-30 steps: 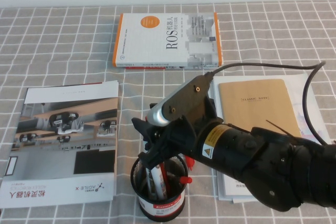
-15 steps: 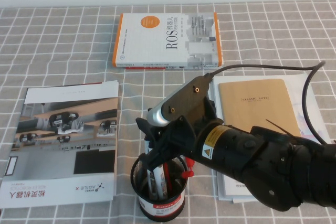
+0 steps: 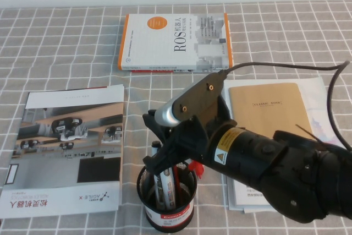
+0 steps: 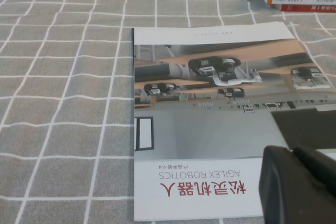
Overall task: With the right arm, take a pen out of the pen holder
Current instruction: 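Take a marker out of the pen holder and lay it on the table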
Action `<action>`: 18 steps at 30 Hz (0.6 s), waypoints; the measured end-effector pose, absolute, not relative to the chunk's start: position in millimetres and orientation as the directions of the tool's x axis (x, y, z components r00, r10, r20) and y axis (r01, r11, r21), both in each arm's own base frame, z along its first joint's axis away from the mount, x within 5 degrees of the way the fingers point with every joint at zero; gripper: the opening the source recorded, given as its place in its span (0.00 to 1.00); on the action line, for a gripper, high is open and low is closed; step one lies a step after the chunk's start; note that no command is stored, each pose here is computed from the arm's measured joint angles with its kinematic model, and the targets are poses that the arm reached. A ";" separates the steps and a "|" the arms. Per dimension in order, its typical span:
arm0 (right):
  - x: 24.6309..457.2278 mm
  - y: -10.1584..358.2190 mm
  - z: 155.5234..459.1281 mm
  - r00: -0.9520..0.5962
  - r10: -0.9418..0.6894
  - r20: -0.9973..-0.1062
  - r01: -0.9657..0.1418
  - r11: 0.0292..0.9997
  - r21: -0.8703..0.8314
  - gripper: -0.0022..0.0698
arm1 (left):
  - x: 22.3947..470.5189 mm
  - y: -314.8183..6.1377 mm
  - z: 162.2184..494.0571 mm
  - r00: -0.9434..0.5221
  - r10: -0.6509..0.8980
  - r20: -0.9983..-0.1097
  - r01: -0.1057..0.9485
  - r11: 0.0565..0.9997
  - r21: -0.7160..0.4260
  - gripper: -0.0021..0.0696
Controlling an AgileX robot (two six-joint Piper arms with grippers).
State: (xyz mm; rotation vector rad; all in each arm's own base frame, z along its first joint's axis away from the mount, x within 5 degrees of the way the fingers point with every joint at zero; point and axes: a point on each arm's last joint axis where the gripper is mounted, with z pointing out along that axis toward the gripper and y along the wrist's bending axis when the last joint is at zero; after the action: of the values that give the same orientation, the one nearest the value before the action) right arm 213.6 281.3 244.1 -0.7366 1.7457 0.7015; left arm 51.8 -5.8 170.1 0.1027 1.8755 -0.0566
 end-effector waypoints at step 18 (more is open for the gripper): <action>191.1 251.8 315.0 -0.149 -0.011 -0.989 -0.777 0.620 0.110 0.01 | 51.8 -5.8 170.1 -0.300 0.042 -0.953 0.100 0.995 0.013 0.02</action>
State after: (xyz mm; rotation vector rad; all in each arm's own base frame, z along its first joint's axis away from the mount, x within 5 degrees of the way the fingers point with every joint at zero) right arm 191.1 251.8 315.0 -0.6719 1.5951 0.7633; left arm 51.8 -5.8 170.1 0.1027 1.8755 -0.0566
